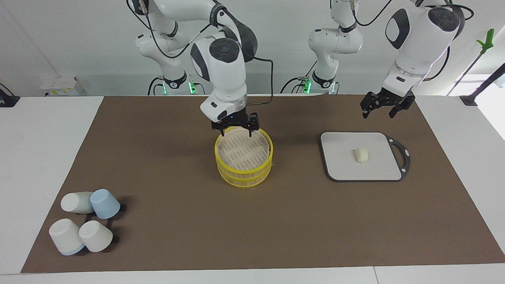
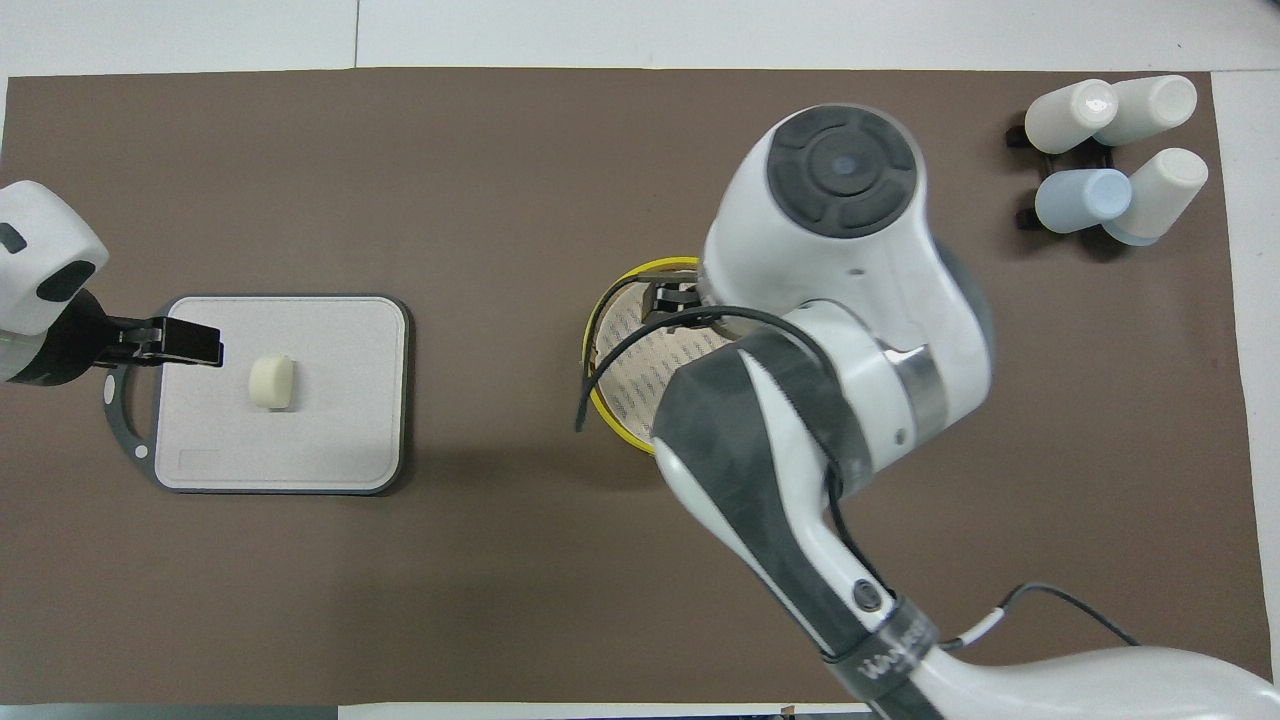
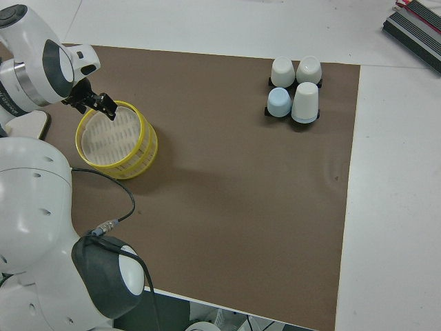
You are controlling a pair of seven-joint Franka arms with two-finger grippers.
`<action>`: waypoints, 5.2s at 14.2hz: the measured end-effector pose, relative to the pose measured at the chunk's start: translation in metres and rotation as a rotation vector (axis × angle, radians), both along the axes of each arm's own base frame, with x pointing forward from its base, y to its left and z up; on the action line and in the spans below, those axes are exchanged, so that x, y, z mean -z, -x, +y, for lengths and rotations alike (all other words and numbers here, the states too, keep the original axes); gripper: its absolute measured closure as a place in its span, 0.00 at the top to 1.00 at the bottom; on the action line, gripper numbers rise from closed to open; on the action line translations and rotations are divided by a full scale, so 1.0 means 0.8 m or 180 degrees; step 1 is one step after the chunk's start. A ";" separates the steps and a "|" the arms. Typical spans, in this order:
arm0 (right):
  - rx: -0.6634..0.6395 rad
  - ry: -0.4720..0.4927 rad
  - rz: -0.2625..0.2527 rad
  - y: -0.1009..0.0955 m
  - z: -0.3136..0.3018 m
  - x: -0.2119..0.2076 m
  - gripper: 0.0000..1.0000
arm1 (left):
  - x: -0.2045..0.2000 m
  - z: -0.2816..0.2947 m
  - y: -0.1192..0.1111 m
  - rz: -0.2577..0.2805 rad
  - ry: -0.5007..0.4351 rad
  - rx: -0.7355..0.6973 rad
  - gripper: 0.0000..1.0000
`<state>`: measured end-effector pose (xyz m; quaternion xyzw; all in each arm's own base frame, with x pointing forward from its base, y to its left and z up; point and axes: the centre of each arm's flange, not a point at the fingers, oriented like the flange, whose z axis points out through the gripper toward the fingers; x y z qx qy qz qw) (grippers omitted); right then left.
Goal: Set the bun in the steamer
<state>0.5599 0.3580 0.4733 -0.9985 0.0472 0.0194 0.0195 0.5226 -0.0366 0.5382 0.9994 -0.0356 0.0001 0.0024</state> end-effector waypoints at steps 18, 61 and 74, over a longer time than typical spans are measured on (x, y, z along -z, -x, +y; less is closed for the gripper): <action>0.0010 0.0071 -0.0064 0.005 0.104 0.096 0.99 | 0.244 0.027 -0.002 -0.0101 -0.0057 0.0191 1.00; -0.0202 0.0040 -0.0240 -0.160 -0.290 -0.039 0.08 | 0.250 -0.533 0.035 -0.0313 0.0320 -0.0419 0.24; -0.0213 0.0042 -0.0199 -0.158 -0.288 -0.031 0.08 | 0.224 -0.506 0.027 -0.0222 0.0235 -0.0607 1.00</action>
